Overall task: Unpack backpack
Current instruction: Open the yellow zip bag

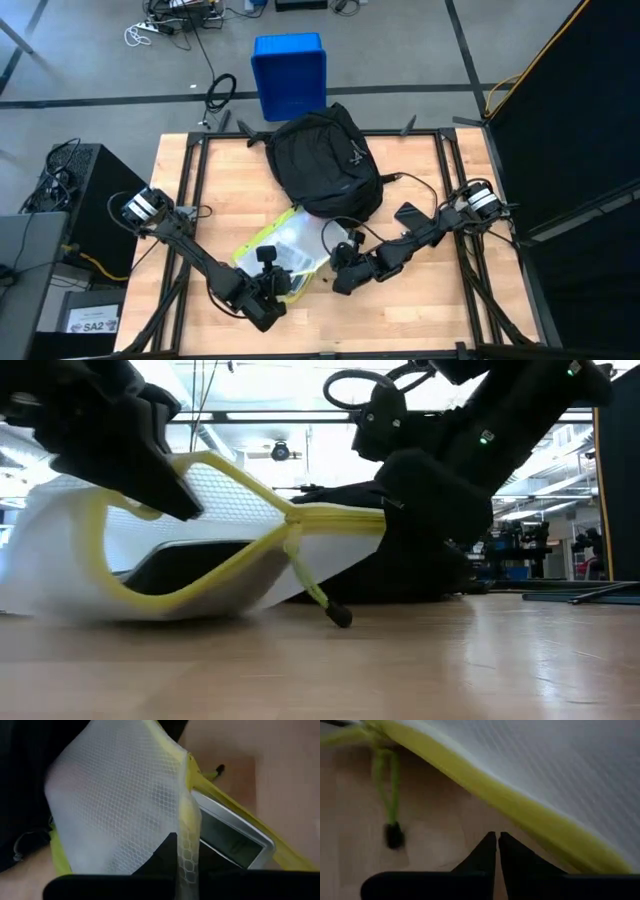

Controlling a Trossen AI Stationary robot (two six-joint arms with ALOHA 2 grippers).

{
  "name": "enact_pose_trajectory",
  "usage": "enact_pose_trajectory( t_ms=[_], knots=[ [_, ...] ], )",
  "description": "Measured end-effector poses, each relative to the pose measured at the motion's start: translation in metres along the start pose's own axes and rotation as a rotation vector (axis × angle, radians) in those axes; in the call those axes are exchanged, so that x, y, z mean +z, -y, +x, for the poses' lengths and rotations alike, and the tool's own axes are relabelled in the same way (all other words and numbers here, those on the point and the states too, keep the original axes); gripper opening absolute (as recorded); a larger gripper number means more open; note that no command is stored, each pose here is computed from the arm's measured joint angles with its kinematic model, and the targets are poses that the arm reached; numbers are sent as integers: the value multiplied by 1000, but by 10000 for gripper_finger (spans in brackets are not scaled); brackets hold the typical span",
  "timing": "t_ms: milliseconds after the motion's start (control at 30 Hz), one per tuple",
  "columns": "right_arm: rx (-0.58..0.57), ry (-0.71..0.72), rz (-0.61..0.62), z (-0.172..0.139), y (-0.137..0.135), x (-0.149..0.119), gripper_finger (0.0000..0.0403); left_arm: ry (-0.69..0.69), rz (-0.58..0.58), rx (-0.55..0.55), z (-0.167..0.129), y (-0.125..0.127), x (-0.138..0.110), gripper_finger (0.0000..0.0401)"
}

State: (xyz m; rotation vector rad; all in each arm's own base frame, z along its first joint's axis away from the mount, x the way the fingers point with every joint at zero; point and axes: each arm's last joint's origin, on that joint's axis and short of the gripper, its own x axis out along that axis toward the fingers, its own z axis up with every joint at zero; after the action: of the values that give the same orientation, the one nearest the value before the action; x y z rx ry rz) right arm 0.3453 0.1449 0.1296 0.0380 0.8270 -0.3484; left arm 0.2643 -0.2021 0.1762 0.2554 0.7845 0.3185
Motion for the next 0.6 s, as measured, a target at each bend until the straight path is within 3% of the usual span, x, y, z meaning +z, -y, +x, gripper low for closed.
enact_pose_trajectory(
  t_ms=[100, 267, 333, 600],
  knots=[
    [50, -7, 5, -2, -5, -1, 0, 0, -5, -1, 0, 0, 0, 0],
    [296, -7, 39, -6, -19, 6, 13, 0, -10, 3, 1, -1, 1, 0],
    [341, 38, 44, -9, -24, 9, 30, -2, -12, 6, 2, -2, 1, 0],
    [225, 126, 22, -5, -22, 12, 151, 11, -17, 16, 2, -2, 2, 0]
  ],
)
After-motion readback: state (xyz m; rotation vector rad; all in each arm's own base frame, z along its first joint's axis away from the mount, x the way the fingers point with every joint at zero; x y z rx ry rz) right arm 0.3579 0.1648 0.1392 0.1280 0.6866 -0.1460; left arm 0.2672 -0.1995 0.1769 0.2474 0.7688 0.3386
